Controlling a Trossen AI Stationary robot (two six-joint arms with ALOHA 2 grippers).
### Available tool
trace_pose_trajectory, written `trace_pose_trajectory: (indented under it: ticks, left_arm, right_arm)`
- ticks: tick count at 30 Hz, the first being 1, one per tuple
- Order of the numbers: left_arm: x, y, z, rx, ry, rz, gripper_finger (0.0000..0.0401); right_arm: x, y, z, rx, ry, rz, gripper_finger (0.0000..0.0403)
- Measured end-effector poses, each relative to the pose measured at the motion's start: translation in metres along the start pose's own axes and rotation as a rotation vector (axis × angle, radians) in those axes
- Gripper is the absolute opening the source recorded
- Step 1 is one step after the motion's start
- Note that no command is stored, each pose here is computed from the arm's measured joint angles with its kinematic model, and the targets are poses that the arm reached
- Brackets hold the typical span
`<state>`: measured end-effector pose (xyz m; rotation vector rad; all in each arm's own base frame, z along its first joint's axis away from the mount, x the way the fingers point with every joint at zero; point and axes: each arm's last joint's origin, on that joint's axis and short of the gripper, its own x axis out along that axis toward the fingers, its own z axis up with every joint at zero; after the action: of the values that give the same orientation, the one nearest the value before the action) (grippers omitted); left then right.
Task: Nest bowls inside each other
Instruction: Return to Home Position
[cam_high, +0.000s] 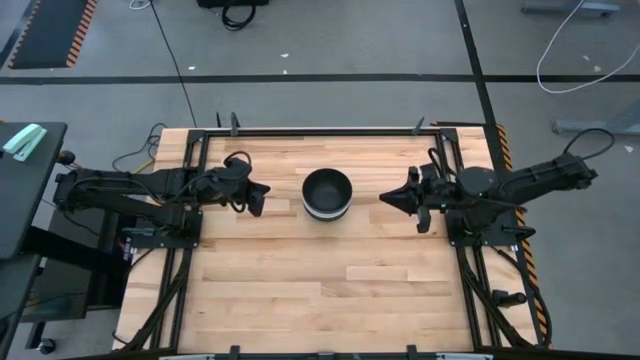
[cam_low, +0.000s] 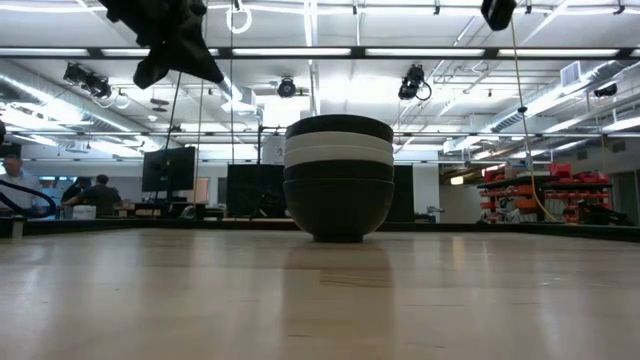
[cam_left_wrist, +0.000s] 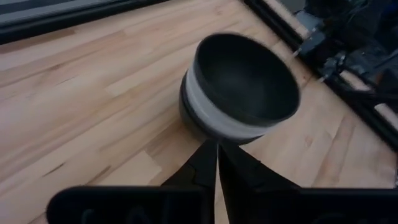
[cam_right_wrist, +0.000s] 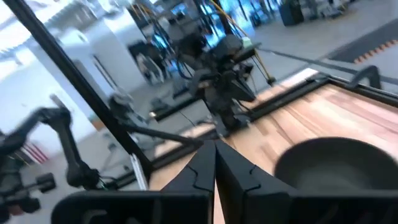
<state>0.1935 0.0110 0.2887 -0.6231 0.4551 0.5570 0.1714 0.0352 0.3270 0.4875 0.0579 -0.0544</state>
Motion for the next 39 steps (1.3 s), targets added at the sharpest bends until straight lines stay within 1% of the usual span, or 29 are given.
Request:
trace_pose_trajectory:
  ticks: [5,7,10,15,17,19,24,28,33,36,39]
  left_arm:
    - [0.000,0.001,-0.001,-0.005,0.010,0.011,0.0033]
    - [-0.001,-0.001,-0.001,0.034,0.006,-0.006,0.0035]
    - [-0.002,-0.009,0.000,0.091,-0.030,-0.066,0.0036]
    - [-0.008,-0.025,0.002,0.116,-0.105,-0.190,0.0029]
    - [-0.010,-0.032,0.001,0.143,-0.127,-0.237,0.0026]
    - [-0.013,-0.036,-0.001,0.162,-0.134,-0.261,0.0024]
    - [-0.018,-0.042,-0.010,0.176,-0.163,-0.229,0.0027]
    - [-0.015,-0.049,-0.021,0.186,-0.158,-0.186,0.0034]
    - [-0.007,-0.056,-0.033,0.202,-0.146,-0.146,0.0034]
    - [-0.001,-0.058,-0.037,0.218,-0.133,-0.127,0.0029]
    - [0.000,-0.056,-0.034,0.244,-0.147,-0.119,0.0024]
  right_arm:
    - [0.005,-0.010,-0.022,0.032,-0.068,0.044,0.0017]
    - [0.006,-0.013,-0.029,0.047,-0.067,0.044,0.0017]
    - [0.005,-0.015,-0.034,0.057,-0.077,0.063,0.0018]
    - [0.003,-0.012,-0.038,0.059,-0.135,0.129,0.0018]
    - [0.003,-0.011,-0.040,0.053,-0.132,0.139,0.0018]
    - [0.002,-0.009,-0.041,0.052,-0.125,0.150,0.0018]
    - [0.001,-0.005,-0.044,0.052,-0.110,0.175,0.0018]
    - [0.000,-0.001,-0.046,0.047,-0.097,0.195,0.0018]
    - [0.001,0.001,-0.051,0.035,-0.072,0.180,0.0018]
    - [0.001,0.000,-0.054,0.033,-0.068,0.175,0.0018]
    - [-0.002,-0.006,-0.057,0.036,-0.068,0.162,0.0018]
